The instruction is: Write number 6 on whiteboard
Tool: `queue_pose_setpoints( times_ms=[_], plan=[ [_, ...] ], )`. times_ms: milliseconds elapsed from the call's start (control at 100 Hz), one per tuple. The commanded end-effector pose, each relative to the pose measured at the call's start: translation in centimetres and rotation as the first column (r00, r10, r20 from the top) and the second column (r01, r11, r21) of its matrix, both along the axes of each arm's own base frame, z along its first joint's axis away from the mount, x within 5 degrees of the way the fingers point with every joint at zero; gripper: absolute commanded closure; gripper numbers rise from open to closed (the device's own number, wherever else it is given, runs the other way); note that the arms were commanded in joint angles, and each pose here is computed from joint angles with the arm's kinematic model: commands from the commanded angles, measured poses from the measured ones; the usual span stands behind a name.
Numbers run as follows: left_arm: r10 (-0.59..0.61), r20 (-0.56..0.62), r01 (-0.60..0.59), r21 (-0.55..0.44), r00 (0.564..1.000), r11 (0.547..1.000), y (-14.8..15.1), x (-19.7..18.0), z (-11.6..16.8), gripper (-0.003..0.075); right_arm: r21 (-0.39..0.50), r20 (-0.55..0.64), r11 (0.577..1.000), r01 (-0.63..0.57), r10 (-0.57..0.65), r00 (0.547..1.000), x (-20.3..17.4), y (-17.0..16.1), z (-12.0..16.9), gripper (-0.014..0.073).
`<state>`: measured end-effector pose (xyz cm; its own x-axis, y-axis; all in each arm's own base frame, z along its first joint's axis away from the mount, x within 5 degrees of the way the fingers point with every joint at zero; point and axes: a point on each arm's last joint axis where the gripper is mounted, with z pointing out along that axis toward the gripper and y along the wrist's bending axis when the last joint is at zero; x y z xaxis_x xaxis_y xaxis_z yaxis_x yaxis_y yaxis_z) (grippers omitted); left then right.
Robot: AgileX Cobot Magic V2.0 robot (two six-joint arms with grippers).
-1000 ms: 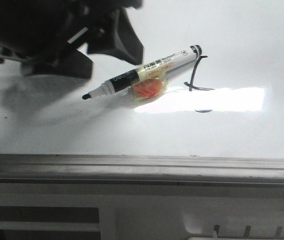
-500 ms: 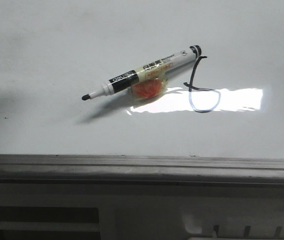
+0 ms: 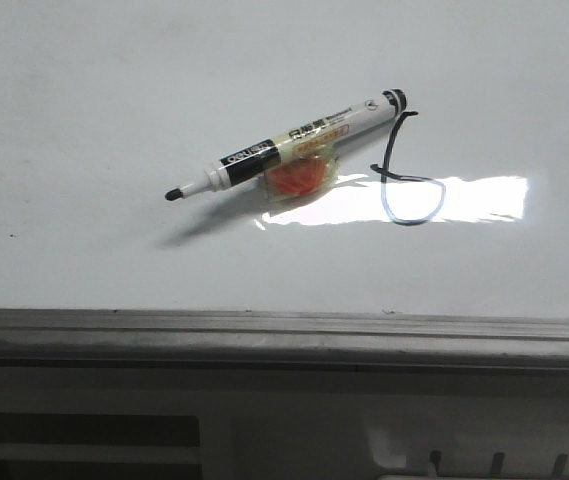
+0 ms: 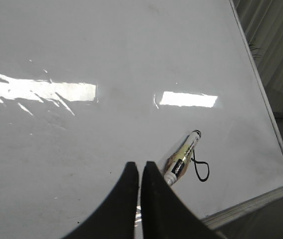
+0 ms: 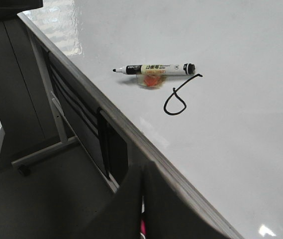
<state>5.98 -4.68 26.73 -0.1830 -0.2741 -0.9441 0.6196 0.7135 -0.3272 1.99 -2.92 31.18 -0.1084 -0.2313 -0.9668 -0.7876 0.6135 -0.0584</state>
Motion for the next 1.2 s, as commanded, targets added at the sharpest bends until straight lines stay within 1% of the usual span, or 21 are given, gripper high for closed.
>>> queue_pose_setpoints(
  times_ms=[0, 370, 420, 490, 560, 610, 630, 670, 680, 690, 740, 750, 760, 780, 820, 850, 890, 950, 1030, 1060, 1190],
  plan=[
    [-0.017, 0.018, 0.017, -0.007, 1.0, 1.0, -0.1, -0.1, 0.7, 0.0739, 0.068, 0.055, 0.998, -0.006, 0.002, 0.998, -0.1, -0.2, 1.1, 0.0649],
    [-0.013, 0.018, 0.013, -0.007, 1.0, 1.0, -0.1, -0.1, 0.7, 0.0739, 0.068, 0.055, 0.998, -0.006, 0.002, 0.998, -0.1, -0.2, 1.1, 0.0649],
    [-0.008, 0.031, 0.008, 0.015, 0.999, 1.0, -0.1, -0.1, 0.4, 0.0739, 0.068, 0.055, 0.998, -0.006, 0.002, 0.998, -0.1, -0.2, 1.1, 0.0649],
    [0.027, 0.113, -0.036, 0.079, 0.993, 0.996, 0.3, 0.0, 0.2, 0.0739, 0.068, 0.055, 0.998, -0.006, 0.002, 0.998, -0.1, -0.2, 1.1, 0.0649],
    [0.045, 0.21, -0.077, 0.151, 0.977, 0.985, 0.6, -0.2, 0.0, 0.0739, 0.068, 0.055, 0.998, -0.006, 0.002, 0.998, -0.1, -0.2, 1.1, 0.0649],
    [0.046, 0.304, -0.12, 0.229, 0.952, 0.966, 0.8, -0.4, -0.1, 0.0739, 0.068, 0.055, 0.998, -0.006, 0.002, 0.998, -0.1, -0.2, 1.1, 0.0649],
    [0.057, 0.321, -0.138, 0.237, 0.946, 0.962, 0.9, -0.5, -0.1, 0.0739, 0.068, 0.055, 0.998, -0.006, 0.002, 0.998, -0.1, -0.2, 1.1, 0.0649],
    [0.055, 0.365, -0.166, 0.282, 0.929, 0.945, 1.1, -0.9, -0.2, 0.0739, 0.068, 0.055, 0.998, -0.006, 0.002, 0.998, -0.1, -0.2, 1.1, 0.0649],
    [0.038, 0.377, -0.163, 0.306, 0.926, 0.938, 1.0, -1.0, -0.3, 0.0739, 0.068, 0.055, 0.998, -0.006, 0.002, 0.998, -0.1, -0.2, 1.1, 0.0649],
    [0.058, 0.375, -0.178, 0.294, 0.925, 0.939, 1.2, -1.1, -0.3, 0.0739, 0.068, 0.055, 0.998, -0.006, 0.002, 0.998, -0.1, -0.2, 1.1, 0.0649],
    [0.071, 0.371, -0.2, 0.322, 0.926, 0.925, 1.3, -1.5, -0.7, 0.0739, 0.068, 0.055, 0.998, -0.006, 0.002, 0.998, -0.1, -0.2, 1.1, 0.0649],
    [0.06, 0.369, -0.197, 0.345, 0.927, 0.918, 1.3, -1.6, -0.9, 0.0739, 0.068, 0.055, 0.998, -0.006, 0.002, 0.998, -0.1, -0.2, 1.1, 0.0649],
    [0.082, 0.363, -0.212, 0.334, 0.928, 0.918, 1.4, -1.7, -0.9, 0.0739, 0.068, 0.055, 0.998, -0.006, 0.002, 0.998, -0.1, -0.2, 1.1, 0.0649],
    [0.083, 0.358, -0.215, 0.346, 0.93, 0.913, 1.5, -1.9, -1.1, 0.0739, 0.068, 0.055, 0.998, -0.006, 0.002, 0.998, -0.1, -0.2, 1.1, 0.0649],
    [0.118, 0.347, -0.255, 0.381, 0.93, 0.889, 1.7, -2.2, -1.6, 0.0739, 0.068, 0.055, 0.998, -0.006, 0.002, 0.998, -0.1, -0.2, 1.1, 0.0649],
    [0.153, 0.336, -0.283, 0.384, 0.929, 0.879, 1.9, -2.4, -1.9, 0.0739, 0.068, 0.055, 0.998, -0.006, 0.002, 0.998, -0.1, -0.2, 1.1, 0.0649],
    [0.202, 0.323, -0.328, 0.406, 0.925, 0.853, 2.1, -2.5, -2.5, 0.0739, 0.068, 0.055, 0.998, -0.006, 0.002, 0.998, -0.1, -0.2, 1.1, 0.0649],
    [0.291, 0.259, -0.379, 0.42, 0.921, 0.824, 2.3, -2.0, -3.4, 0.0739, 0.066, 0.054, 0.998, -0.006, 0.003, 0.999, -0.1, -0.2, 1.1, 0.0649],
    [0.402, 0.185, -0.443, 0.375, 0.897, 0.814, 2.8, -1.5, -4.5, 0.0739, 0.066, 0.053, 0.998, -0.006, 0.003, 0.999, -0.1, -0.2, 1.1, 0.0649],
    [0.425, 0.159, -0.453, 0.359, 0.891, 0.816, 2.8, -1.4, -4.9, 0.0739, 0.065, 0.052, 0.998, -0.005, 0.002, 0.999, -0.1, -0.2, 1.1, 0.0649],
    [0.465, 0.084, -0.465, 0.328, 0.881, 0.822, 3.1, -1.1, -6.2, 0.0739, 0.064, 0.051, 0.998, -0.005, 0.002, 0.999, -0.1, -0.2, 1.0, 0.0649]
  ],
)
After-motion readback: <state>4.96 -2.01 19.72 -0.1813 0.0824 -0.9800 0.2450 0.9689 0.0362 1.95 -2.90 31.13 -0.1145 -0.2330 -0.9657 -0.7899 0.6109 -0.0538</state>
